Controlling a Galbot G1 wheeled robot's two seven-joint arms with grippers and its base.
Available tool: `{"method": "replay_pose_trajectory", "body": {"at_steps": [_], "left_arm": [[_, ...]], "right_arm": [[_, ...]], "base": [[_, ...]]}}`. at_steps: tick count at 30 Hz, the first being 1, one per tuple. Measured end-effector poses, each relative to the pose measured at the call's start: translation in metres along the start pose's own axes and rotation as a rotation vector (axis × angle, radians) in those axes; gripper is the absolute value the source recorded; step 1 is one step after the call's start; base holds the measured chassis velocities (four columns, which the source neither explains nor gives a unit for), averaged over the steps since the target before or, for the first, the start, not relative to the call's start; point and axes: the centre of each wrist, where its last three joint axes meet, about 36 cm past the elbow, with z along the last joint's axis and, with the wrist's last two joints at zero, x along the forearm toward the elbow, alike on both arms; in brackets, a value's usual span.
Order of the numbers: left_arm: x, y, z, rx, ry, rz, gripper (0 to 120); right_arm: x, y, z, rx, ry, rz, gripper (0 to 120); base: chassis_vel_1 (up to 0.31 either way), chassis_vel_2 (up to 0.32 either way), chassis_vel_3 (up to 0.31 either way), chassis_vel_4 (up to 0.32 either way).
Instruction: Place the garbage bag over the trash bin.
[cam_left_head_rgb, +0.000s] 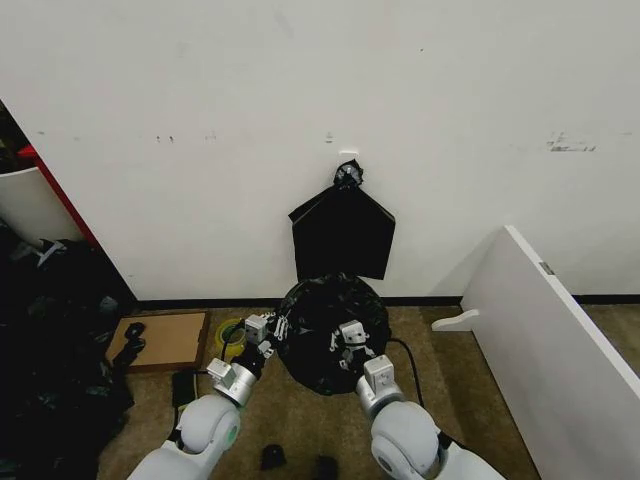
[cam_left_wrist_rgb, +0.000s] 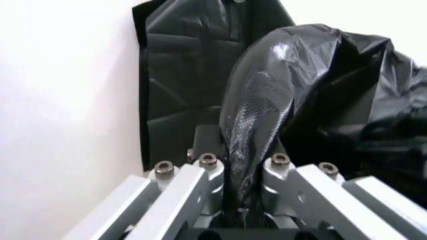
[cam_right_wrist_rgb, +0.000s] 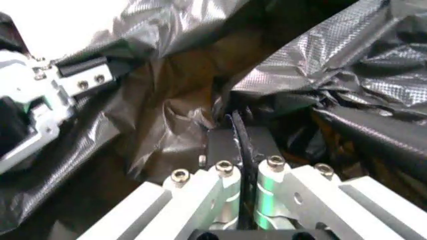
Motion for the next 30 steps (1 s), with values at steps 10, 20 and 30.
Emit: {"method": "replay_pose_trajectory", "body": {"at_steps": [10, 20, 30], "left_arm": [[-0.001, -0.003, -0.004, -0.006, -0.013, 0.012, 4], [0.001, -0.004, -0.001, -0.005, -0.014, 0.024, 4], [0.003, -0.008, -0.001, -0.009, -0.034, 0.056, 4]], "right_arm": [[-0.032, 0.018, -0.002, 0.005, 0.174, 0.088, 0], [-0.056, 0.027, -0.021, -0.01, 0.324, 0.104, 22], [-0.098, 0.024, -0.026, -0.038, 0.4, 0.179, 4]], "base": [[0.0, 0.0, 0.0, 0.0], [0.0, 0.0, 0.0, 0.0], [0.0, 0.0, 0.0, 0.0]]}}
